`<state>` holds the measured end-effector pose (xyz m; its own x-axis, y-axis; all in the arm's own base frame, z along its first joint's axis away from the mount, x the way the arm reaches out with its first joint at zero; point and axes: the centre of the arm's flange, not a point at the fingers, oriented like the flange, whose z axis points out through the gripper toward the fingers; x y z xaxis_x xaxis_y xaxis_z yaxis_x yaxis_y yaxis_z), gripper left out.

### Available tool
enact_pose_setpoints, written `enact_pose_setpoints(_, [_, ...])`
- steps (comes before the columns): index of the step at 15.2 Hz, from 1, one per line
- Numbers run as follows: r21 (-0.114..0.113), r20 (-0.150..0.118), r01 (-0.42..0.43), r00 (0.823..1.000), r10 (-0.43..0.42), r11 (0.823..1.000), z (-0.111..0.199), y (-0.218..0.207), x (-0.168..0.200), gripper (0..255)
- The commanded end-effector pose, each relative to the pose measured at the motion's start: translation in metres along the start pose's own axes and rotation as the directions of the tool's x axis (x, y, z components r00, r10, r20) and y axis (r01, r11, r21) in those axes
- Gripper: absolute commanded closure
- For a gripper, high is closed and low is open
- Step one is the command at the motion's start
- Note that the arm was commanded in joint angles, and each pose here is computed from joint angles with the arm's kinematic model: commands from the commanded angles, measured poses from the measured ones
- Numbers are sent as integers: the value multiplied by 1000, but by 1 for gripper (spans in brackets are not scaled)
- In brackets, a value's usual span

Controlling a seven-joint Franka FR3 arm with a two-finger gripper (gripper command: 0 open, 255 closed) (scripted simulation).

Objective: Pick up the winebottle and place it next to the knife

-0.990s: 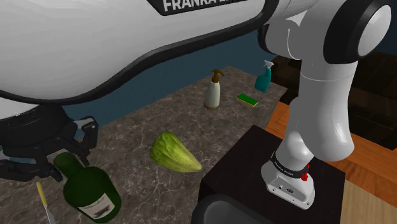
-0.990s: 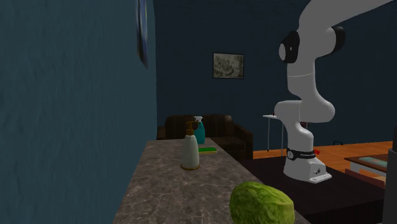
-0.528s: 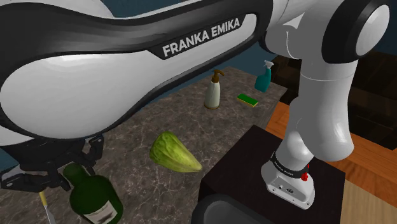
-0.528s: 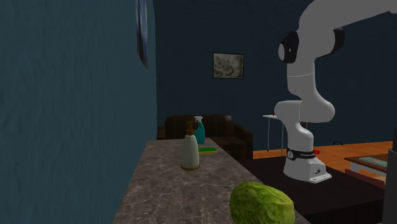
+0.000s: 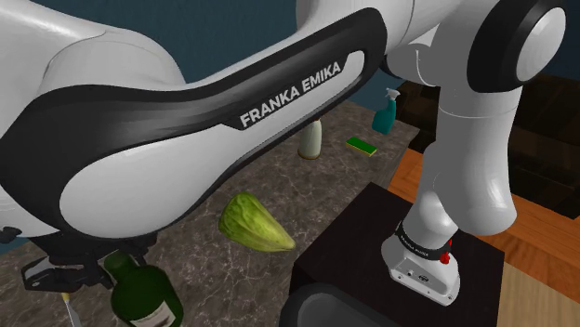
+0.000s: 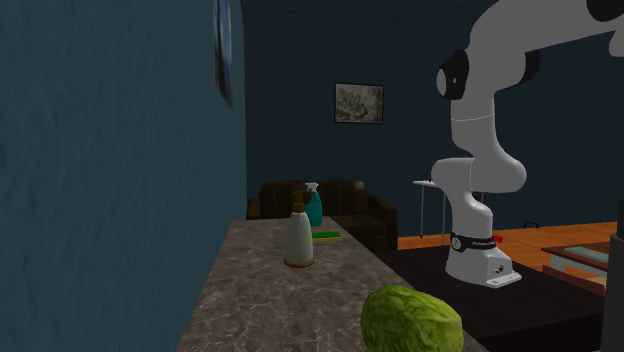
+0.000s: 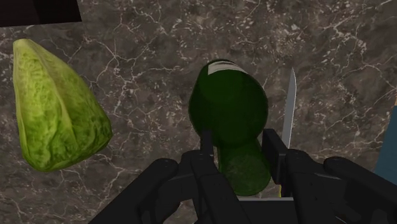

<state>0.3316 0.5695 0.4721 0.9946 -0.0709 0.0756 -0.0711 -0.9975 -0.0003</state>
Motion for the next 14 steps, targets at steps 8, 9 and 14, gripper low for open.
enact_pose_setpoints(8, [1,0,0,1000,0,1000,0,0,0,0])
enact_pose_setpoints(9, [1,0,0,1000,0,1000,0,0,0,0])
enact_pose_setpoints(14, [1,0,0,1000,0,1000,-50,0,0,0])
